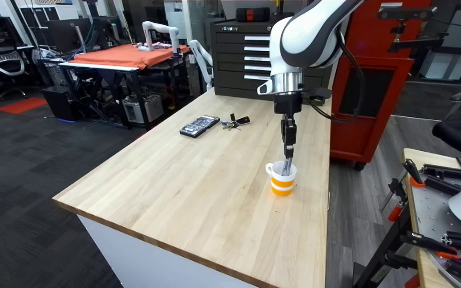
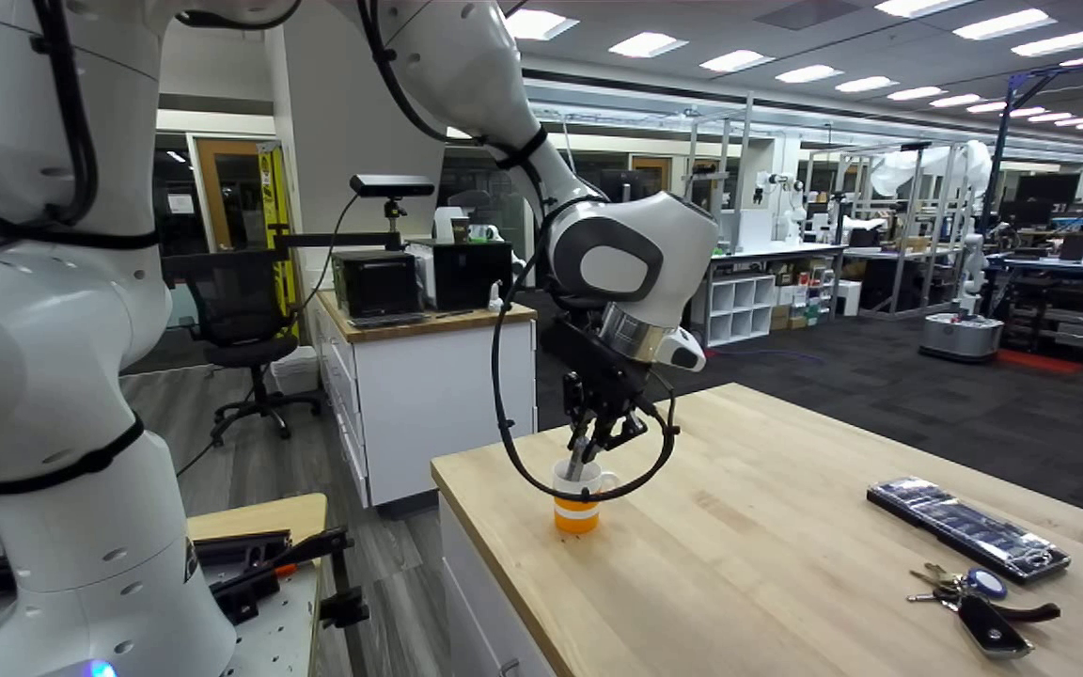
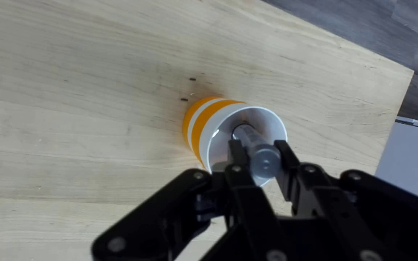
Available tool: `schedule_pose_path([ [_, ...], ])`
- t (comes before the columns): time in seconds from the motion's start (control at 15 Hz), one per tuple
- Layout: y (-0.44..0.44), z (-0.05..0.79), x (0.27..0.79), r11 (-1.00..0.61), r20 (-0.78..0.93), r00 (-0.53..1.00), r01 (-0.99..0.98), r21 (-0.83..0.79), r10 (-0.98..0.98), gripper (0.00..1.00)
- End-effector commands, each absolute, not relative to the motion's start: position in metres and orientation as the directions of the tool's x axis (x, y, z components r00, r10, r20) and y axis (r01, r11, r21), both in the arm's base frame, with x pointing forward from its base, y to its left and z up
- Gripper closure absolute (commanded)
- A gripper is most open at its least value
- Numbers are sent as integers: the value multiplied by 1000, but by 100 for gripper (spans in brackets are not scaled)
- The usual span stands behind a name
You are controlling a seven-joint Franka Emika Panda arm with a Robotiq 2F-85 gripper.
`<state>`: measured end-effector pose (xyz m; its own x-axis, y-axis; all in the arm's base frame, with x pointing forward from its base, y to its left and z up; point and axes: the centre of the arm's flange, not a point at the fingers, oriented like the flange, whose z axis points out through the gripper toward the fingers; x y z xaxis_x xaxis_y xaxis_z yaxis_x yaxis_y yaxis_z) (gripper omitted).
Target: Remove the marker from the mug and put it on the table
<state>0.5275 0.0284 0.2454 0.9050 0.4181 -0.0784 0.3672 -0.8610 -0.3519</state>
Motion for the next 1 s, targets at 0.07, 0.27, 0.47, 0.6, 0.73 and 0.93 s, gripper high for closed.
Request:
schedule_pose_path([
  [0.07,29,262,518,-850,-94,899,365,-379,428,94],
  [0.27,32,277,518,-849,-113,891,370,-377,439,94],
  [0.47,32,293,519,-846,-122,885,379,-374,450,94],
  [0.6,29,306,521,-847,-120,883,384,-368,453,94],
  [0.73,23,320,524,-851,-114,885,390,-351,452,94],
  [0.93,7,347,533,-870,-88,894,399,-290,439,94],
])
